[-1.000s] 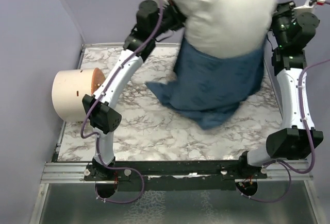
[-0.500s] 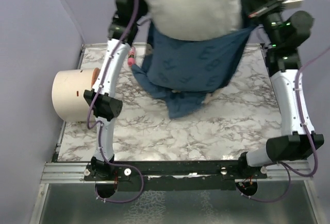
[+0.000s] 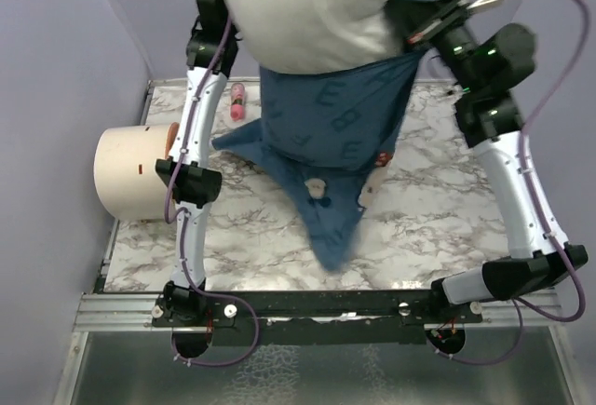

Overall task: Put the pillow into the pillowcase
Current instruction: Stuff the pillow into the pillowcase.

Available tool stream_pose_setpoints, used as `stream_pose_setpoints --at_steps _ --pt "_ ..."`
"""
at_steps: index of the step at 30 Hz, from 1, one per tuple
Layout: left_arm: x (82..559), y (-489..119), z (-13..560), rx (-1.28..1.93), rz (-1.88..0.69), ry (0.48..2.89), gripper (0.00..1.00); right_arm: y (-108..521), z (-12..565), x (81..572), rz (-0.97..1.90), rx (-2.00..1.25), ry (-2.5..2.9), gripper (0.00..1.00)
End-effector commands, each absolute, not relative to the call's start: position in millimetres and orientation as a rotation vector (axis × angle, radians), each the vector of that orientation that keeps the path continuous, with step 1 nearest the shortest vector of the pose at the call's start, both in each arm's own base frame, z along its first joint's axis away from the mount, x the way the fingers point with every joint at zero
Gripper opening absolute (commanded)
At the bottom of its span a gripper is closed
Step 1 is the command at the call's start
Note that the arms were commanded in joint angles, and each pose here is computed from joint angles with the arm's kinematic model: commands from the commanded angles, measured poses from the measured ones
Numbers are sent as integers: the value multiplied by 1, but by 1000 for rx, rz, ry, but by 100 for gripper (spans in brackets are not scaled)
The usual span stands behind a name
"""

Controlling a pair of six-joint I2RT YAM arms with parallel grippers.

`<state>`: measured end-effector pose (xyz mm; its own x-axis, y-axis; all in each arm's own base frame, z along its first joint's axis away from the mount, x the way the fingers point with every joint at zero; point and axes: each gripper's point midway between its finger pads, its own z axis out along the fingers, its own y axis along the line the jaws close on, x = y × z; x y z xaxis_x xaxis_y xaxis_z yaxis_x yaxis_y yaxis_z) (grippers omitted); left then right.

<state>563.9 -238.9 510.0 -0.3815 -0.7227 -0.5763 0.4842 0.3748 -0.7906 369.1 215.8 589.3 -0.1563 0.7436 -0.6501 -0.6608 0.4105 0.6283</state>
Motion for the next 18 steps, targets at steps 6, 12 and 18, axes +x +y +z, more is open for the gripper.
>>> stream_pose_setpoints --at_steps 6,12,18 --pt "371 -334 630 133 -1343 1161 0 107 622 366 1193 108 1055 1" --pt "493 -254 626 -132 -1441 1110 0 206 649 308 1332 -39 1000 1" --pt "338 -394 630 292 -1505 1216 0 43 643 375 1086 267 984 1"
